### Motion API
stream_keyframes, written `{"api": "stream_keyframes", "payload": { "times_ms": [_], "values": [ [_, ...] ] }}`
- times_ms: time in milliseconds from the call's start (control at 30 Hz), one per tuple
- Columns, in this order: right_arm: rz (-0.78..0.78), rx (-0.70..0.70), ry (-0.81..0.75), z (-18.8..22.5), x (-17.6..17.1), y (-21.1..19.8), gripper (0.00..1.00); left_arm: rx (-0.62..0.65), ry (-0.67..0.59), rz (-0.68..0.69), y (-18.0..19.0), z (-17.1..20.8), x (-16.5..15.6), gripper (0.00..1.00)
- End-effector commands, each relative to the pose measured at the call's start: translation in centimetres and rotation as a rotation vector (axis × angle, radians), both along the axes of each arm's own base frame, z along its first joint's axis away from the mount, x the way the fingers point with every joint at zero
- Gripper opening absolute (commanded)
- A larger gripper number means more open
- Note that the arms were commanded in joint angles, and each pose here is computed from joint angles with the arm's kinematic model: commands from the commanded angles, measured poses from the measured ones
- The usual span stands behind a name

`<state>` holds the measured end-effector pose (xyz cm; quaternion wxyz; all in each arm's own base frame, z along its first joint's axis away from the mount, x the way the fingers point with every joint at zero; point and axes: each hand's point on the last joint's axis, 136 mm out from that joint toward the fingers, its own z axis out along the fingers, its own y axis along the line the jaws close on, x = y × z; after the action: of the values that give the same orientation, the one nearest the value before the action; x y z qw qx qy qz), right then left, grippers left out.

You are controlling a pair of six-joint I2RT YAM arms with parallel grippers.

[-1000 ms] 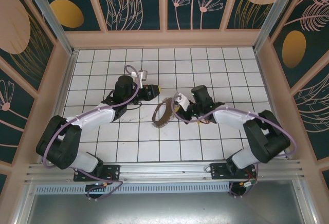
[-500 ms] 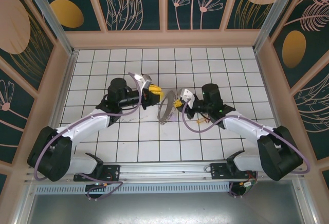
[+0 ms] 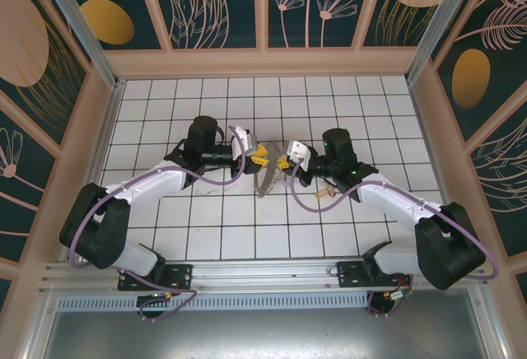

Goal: Put the keys on the keyring

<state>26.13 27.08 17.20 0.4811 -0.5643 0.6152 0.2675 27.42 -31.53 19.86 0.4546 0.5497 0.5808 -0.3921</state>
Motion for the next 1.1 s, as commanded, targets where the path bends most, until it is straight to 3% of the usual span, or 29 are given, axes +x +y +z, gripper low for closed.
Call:
{"api": "stream_keyframes", "payload": {
  "times_ms": [0,333,767,1000,1067],
  "values": [
    [0.054,0.044,-0.080,2.5,0.0,0.6,0.00,0.015,-0.016,-0.087,-0.6,-0.2,-0.6,0.30],
    [0.070,0.054,-0.055,2.4,0.4,1.1,0.00,0.054,0.015,-0.151,-2.0,-1.5,-0.5,0.30],
    [0.093,0.072,-0.037,2.5,0.3,1.4,0.00,0.086,0.020,-0.137,-2.2,-2.3,0.1,0.22],
    [0.060,0.062,-0.021,2.0,0.7,1.0,0.00,0.121,0.033,-0.135,-2.0,-3.3,0.0,0.00],
    [0.039,0.060,-0.020,1.8,0.8,0.7,0.01,0.123,0.033,-0.131,-1.9,-3.3,-0.1,0.00]
  ]
}}
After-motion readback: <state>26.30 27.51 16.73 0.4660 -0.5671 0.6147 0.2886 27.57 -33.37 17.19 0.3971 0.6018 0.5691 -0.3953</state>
